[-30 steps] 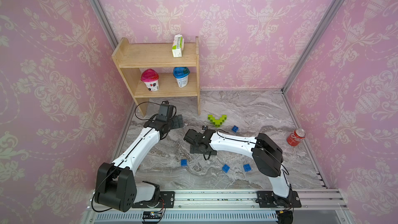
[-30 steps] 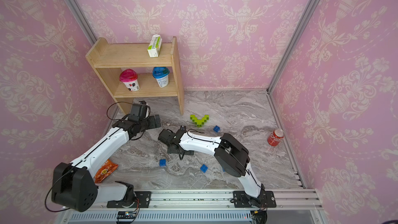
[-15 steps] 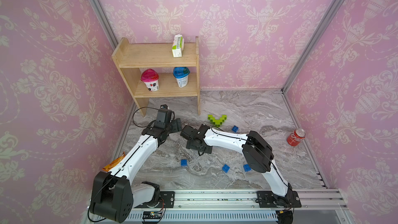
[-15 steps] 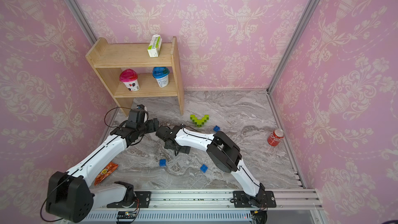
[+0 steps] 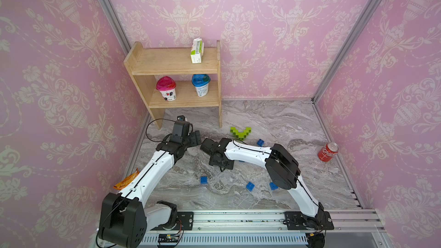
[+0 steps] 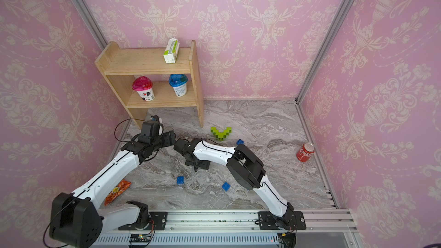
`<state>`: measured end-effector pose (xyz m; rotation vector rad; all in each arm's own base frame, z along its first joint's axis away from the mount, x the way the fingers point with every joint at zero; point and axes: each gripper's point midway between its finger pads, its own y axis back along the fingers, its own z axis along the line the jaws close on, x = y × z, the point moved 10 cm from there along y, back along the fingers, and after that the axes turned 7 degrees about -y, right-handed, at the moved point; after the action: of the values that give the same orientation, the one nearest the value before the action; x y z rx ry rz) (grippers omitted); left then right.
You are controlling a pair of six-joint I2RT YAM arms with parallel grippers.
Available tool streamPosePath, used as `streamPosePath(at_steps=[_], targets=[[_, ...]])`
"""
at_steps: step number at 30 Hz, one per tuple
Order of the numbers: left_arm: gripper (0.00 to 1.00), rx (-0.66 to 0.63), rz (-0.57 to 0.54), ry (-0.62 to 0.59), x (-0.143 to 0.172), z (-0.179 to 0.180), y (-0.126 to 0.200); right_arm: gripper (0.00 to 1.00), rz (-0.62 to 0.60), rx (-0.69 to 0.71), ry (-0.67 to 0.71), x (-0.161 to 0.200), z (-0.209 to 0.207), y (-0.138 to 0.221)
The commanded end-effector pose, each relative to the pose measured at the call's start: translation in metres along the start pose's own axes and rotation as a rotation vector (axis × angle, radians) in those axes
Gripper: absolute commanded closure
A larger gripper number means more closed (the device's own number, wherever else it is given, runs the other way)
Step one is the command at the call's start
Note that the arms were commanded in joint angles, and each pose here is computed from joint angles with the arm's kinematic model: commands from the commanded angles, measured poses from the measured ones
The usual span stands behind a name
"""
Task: Assemble the letter v with lego
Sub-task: Pick up the lego brick from the center of the board, then assemble the lego brick with the lego brick.
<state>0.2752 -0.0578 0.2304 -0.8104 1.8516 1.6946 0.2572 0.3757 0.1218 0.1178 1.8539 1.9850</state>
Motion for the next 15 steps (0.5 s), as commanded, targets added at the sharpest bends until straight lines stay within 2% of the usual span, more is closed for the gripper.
streamPosePath(at_steps=[1, 3, 6, 10, 12, 15], targets=[[0.08, -0.015, 0.005, 0.018, 0.004, 0.002, 0.001, 0.23, 0.011, 0.052, 0.031, -0.001, -0.008, -0.005], [0.08, -0.018, 0.010, 0.017, 0.005, 0.003, 0.000, 0.30, -0.003, 0.055, 0.049, -0.004, -0.012, 0.001], [0.08, -0.020, 0.019, 0.022, 0.007, 0.002, -0.002, 0.34, -0.020, 0.043, 0.071, -0.010, -0.019, 0.014], [0.09, -0.021, 0.032, 0.026, 0.009, 0.001, -0.006, 0.43, -0.063, 0.032, 0.166, -0.020, -0.028, 0.048], [0.09, -0.018, 0.039, 0.028, 0.009, 0.000, -0.009, 0.44, -0.073, 0.043, 0.204, -0.027, -0.040, 0.065], [0.09, 0.000, 0.043, 0.042, 0.009, -0.004, -0.014, 0.51, -0.044, 0.076, 0.222, -0.039, -0.064, 0.072]])
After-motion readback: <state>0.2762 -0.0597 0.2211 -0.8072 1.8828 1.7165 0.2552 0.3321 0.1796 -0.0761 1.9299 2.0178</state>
